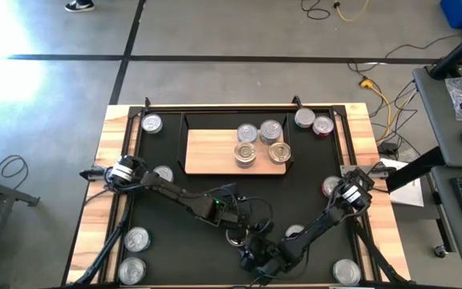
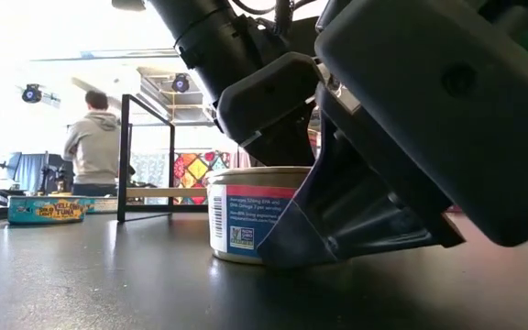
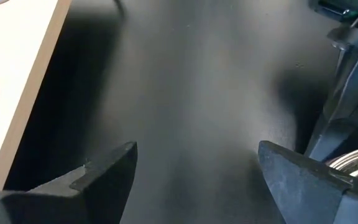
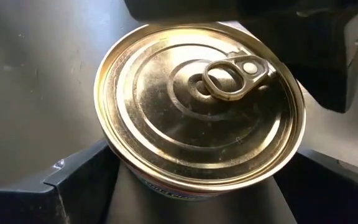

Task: Stack canned seafood by type on shelf
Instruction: Stack the blue and orange tuna can on the right blue and orange tuna can

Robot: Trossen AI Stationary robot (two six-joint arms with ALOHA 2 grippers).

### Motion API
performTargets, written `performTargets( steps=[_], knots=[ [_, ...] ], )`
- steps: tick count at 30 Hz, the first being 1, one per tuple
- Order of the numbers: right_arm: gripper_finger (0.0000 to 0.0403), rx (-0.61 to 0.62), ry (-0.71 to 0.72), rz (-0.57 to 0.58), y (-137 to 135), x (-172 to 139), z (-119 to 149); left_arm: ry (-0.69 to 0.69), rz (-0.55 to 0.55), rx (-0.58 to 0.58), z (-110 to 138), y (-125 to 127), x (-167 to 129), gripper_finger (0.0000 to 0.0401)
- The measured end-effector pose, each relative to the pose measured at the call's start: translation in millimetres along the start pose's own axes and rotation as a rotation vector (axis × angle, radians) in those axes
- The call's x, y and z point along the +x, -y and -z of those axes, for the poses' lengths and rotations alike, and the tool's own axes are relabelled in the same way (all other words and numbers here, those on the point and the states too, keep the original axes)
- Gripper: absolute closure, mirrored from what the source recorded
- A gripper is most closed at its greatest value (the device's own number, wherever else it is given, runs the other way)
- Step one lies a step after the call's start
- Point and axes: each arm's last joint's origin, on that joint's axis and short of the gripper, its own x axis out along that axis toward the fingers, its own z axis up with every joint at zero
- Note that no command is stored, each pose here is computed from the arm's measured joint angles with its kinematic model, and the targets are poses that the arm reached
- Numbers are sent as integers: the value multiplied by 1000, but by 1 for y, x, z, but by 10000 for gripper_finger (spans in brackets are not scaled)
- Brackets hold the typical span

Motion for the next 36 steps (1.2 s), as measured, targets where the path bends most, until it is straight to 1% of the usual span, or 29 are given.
performTargets(
  steps=[5, 8, 11, 15, 17, 19, 21, 26, 29, 31, 33, 36],
  knots=[
    [16, 54, -4, -3, 0, 1, -1, -5, -3, 3, -2, 0, -2, 82],
    [16, 86, -6, -5, 0, 2, -1, -44, -17, 25, -5, -2, -7, 82],
    [16, 105, -20, -10, 1, 2, -1, -76, -33, 56, -12, -5, -20, 82],
    [16, 128, -40, -19, 1, 3, -1, -82, -65, 90, -20, -11, -43, 82],
    [16, 131, -45, -21, 1, 3, -1, -91, -70, 101, -20, -13, -52, 82],
    [16, 131, -46, -23, 1, 3, -1, -92, -72, 86, -19, -15, -60, 82],
    [16, 126, -46, -24, 1, 3, -1, -109, -76, 63, -13, -17, -64, 82],
    [16, 91, -43, -29, 1, 3, -1, -210, -116, 35, 24, -16, -48, 82],
    [16, 68, -36, -32, 0, 4, -2, -220, -76, -22, 39, -12, -35, 82],
    [16, 59, -31, -39, 0, 5, -3, -196, -31, -52, 45, -8, -27, 82],
    [16, 49, -23, -48, -1, 5, -4, -140, 10, -80, 45, -2, -23, 82],
    [16, 33, -12, -64, -2, 6, -6, -105, 33, -102, 43, 2, -17, 82]
  ],
)
